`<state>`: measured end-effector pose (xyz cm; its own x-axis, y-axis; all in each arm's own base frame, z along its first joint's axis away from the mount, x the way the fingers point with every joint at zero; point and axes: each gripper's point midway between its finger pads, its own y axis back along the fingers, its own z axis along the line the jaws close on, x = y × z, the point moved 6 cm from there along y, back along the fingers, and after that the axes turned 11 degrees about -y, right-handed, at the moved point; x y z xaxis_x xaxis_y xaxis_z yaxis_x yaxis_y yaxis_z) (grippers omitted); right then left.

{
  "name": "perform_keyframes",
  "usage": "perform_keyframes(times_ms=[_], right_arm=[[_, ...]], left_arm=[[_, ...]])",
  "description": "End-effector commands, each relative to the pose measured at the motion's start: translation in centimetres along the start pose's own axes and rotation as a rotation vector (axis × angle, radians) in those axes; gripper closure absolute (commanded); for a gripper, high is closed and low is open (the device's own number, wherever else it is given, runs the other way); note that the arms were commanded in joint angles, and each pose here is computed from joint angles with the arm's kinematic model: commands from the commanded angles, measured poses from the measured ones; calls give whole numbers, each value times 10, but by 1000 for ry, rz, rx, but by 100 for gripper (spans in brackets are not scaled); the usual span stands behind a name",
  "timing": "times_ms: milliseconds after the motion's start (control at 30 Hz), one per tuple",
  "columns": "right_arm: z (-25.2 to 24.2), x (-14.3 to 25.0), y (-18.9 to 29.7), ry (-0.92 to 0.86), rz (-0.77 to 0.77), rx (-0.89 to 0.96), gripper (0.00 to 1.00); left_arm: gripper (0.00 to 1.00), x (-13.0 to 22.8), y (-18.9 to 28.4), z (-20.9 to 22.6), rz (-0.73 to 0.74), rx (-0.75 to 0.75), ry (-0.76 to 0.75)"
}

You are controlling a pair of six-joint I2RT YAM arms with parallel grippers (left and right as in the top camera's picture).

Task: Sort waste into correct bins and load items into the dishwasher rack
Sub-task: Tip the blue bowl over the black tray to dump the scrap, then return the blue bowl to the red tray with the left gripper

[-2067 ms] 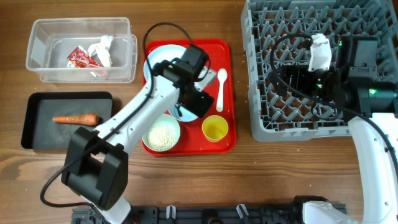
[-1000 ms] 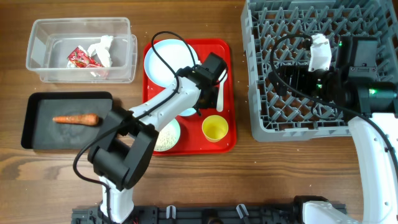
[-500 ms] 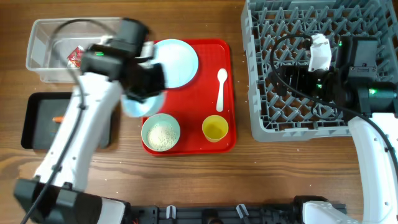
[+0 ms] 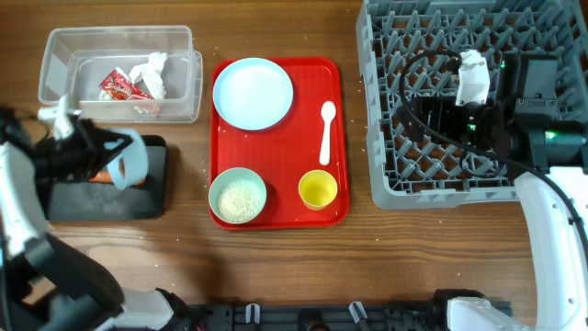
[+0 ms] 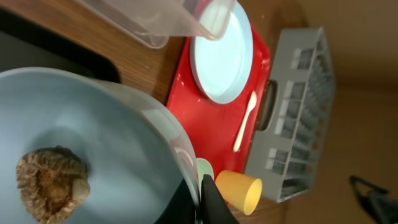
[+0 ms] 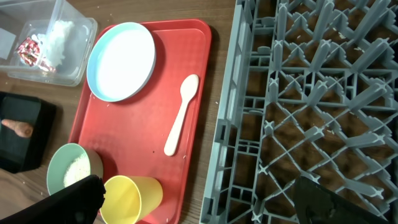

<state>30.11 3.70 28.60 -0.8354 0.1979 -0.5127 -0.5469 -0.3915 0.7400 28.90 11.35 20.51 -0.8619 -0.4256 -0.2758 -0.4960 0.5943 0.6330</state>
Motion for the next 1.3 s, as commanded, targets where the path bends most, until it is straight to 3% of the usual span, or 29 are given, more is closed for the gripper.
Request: perform_keyframes(times_ms=[0,167,300,467,733,867,1100,1167,1267], right_arm=[[1,-3,-1,-15,3,-15,0],[1,-2,-1,-34,7,-13,0],[1,-1,-1,-35,11,-12,0],[1,-1,-1,-35,11,-12,0],[1,-1,-1,-35,11,-12,0],[1,-1,-1,-36,10,-12,0],[1,-1,-1,-35,10,-12,0],[1,-1,-1,-35,10,-12,0],[1,-1,-1,-36,11,-12,0]], left_arm=[[96,1,4,27,-144,299,34],[96,2,2,61,-248,490,224],[96,-6,5,60,-317,630,299],[96,-3,7,57,-288,652,403],[96,-3,7,54,-295,647,370],[96,-5,6,17,-277,638,195],[96,9,-17,-101,-82,558,-338],[96,12,-47,-120,28,368,-381],[96,12,-101,-138,50,-15,-438]])
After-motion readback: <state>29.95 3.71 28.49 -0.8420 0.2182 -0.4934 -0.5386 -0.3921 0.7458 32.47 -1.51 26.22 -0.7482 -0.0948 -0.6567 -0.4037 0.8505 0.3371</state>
